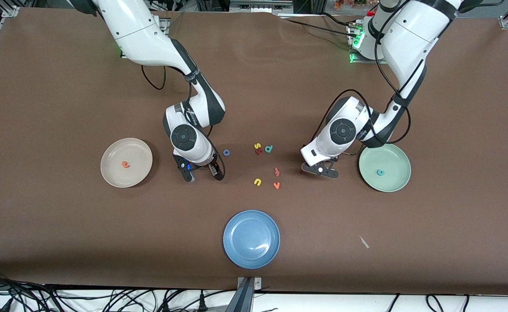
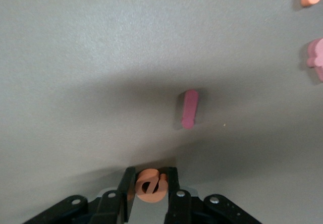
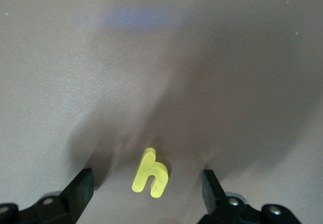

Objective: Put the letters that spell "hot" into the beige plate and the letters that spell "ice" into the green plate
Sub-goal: 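Drop the h on the beige plate while the left gripper drops e on green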

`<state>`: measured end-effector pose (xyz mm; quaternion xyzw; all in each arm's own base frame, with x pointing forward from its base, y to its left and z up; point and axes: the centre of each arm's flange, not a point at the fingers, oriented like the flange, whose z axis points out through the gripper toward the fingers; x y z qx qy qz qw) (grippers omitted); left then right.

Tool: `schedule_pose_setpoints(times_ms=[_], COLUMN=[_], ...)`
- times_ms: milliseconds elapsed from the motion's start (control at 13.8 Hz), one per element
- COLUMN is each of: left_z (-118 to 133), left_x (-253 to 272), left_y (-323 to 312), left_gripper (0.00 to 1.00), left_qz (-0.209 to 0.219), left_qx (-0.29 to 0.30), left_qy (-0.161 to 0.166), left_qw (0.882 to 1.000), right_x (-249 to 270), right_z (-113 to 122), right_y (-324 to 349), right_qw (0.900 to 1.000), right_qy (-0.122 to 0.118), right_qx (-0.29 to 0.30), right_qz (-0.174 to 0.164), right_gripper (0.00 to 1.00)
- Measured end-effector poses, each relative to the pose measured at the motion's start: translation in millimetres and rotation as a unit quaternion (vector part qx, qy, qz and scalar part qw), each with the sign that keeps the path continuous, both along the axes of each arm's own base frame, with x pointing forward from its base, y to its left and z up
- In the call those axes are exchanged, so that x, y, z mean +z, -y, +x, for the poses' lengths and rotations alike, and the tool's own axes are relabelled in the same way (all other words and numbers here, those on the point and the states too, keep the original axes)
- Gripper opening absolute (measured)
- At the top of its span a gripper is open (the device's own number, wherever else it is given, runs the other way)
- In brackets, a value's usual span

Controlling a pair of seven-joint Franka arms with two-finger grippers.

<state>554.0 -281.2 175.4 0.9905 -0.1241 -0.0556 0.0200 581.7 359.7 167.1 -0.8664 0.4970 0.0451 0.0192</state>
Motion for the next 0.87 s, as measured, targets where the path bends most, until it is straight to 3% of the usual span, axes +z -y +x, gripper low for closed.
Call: schedule_pose_setpoints(times_ms=[73,435,726,871], left_z=[-1,16,51,55], left_x=[-1,25,70,75], left_y=[0,-16,-89,-128], left_gripper=[0.27,0.27,0.27,0.27], left_qz=[0.000,0.009,0.021,0.029], left_qx=[0.000,0.006,-0.007,-0.016], left_qy=[-0.001,0.006,0.009,-0.014], left_qw=[1.000,1.000,1.000,0.999], right_x=[1,11,11,12], right_z=[1,3,3,3], right_y=[0,-1,-1,-1], right_qw=[1.000,1.000,1.000,0.999], right_qy=[0.003,0.011,0.011,0.012], right_qx=[0.004,0.016,0.019,0.031], right_qz=[0.002,0.006,0.006,0.007], right_gripper=[0.89,0.31,0.29,0.29])
